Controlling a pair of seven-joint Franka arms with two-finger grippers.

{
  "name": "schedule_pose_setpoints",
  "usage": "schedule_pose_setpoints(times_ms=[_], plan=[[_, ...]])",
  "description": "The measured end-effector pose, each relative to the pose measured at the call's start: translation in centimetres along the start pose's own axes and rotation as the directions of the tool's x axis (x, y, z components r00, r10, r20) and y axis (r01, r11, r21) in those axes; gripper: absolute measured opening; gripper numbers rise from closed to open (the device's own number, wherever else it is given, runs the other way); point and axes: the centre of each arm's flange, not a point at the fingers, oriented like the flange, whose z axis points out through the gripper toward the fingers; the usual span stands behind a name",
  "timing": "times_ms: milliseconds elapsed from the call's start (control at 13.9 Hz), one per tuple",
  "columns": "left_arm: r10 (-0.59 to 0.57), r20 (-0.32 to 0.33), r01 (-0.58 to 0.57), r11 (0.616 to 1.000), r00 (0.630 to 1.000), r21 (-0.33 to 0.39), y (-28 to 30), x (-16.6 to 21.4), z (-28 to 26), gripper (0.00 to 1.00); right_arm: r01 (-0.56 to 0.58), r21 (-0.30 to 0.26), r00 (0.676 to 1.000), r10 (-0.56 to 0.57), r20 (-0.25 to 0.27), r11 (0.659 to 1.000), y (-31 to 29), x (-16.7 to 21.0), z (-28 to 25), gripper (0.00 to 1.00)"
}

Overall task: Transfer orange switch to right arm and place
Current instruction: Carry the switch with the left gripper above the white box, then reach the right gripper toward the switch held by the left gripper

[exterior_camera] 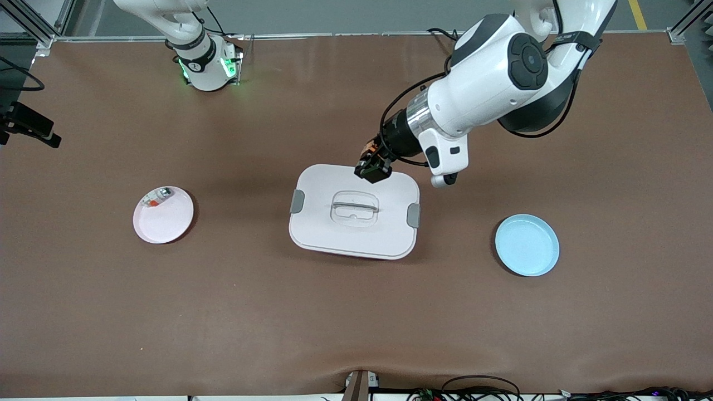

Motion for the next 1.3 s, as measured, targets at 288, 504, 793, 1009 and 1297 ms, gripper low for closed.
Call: schedule_pose_setpoints(times_ms=[288,504,793,1009,1297], plan=[[-0.045,0.019,0.045,0.999,0.999,-0.006,0.2,-1.4,0.8,0.72,0.002,0.005,1.000,-0.002,0.000,1.000,-0.2,0.0,0.0,1.00],[-0.067,0.028,0.067,0.998,0.997,-0.007,-0.1,-2.4,1.5,0.72,0.039,0.023,0.999,-0.039,0.002,0.999,-2.2,-0.1,0.0,1.00],[-0.087,0.031,0.087,0.996,0.996,-0.003,-0.3,-3.1,1.8,0.72,0.111,0.030,0.994,-0.111,-0.010,0.993,-12.9,-1.8,-0.7,1.00],[-0.082,0.032,0.082,0.997,0.996,0.001,-0.5,-3.6,2.1,0.72,0.105,0.096,0.994,-0.103,-0.025,0.990,-20.5,-4.2,-1.5,1.00],[-0.081,0.032,0.081,0.997,0.996,0.003,-0.6,-3.7,2.1,0.72,-0.001,0.283,0.999,0.012,-0.038,0.959,-27.0,-4.3,-0.8,1.00]])
